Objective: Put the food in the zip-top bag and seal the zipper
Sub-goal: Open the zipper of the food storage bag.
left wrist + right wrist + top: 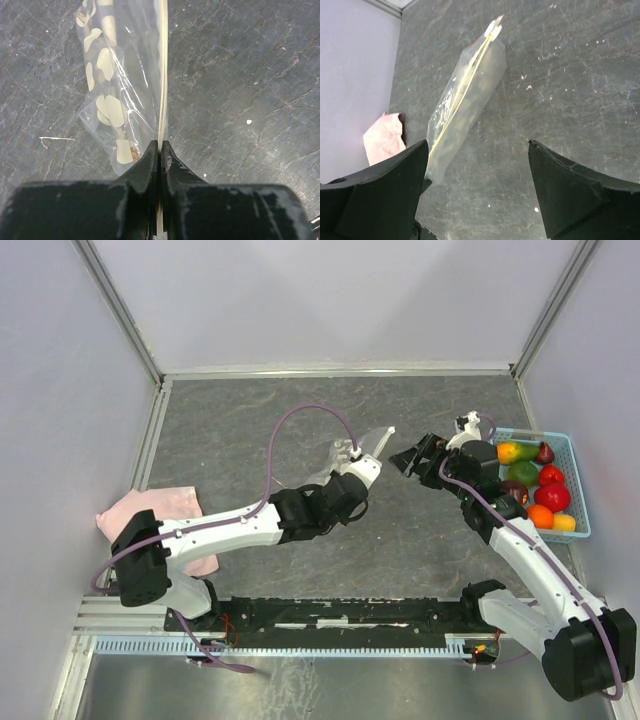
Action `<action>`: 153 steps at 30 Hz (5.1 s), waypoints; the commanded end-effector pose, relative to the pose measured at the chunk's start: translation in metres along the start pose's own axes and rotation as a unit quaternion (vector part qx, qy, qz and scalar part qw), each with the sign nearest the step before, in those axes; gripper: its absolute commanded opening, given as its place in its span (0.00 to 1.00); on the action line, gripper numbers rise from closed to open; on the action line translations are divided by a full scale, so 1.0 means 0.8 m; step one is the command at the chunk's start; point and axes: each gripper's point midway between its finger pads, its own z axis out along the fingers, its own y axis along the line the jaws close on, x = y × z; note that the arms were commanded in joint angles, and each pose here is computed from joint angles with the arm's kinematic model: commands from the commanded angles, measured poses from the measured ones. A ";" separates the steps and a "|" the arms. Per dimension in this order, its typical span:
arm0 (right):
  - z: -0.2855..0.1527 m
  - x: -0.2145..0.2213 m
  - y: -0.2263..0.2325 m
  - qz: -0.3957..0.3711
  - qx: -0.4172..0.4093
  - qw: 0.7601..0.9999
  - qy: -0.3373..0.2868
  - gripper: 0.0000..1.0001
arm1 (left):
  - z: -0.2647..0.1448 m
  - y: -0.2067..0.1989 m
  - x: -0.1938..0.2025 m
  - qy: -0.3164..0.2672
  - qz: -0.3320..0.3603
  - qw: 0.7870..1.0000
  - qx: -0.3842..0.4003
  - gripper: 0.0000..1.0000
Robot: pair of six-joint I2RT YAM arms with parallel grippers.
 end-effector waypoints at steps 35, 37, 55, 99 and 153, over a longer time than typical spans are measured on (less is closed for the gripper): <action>0.079 -0.015 -0.001 0.119 -0.044 0.991 -0.045 0.62 | -0.002 -0.012 -0.018 -0.038 0.014 0.999 -0.012 0.03; 0.077 -0.016 0.001 0.120 -0.047 0.991 -0.048 0.62 | -0.001 -0.013 -0.016 -0.036 0.014 0.999 -0.012 0.03; 0.063 -0.018 -0.013 0.112 -0.014 0.992 -0.063 0.64 | 0.002 -0.016 -0.018 -0.036 0.012 0.999 -0.011 0.03; 0.065 -0.010 -0.018 0.120 -0.015 0.991 -0.059 0.49 | 0.004 -0.019 -0.017 -0.034 0.011 0.999 -0.009 0.03; 0.091 0.005 0.004 0.117 -0.060 0.991 0.003 0.47 | 0.012 -0.040 -0.004 -0.019 0.071 0.997 -0.018 0.03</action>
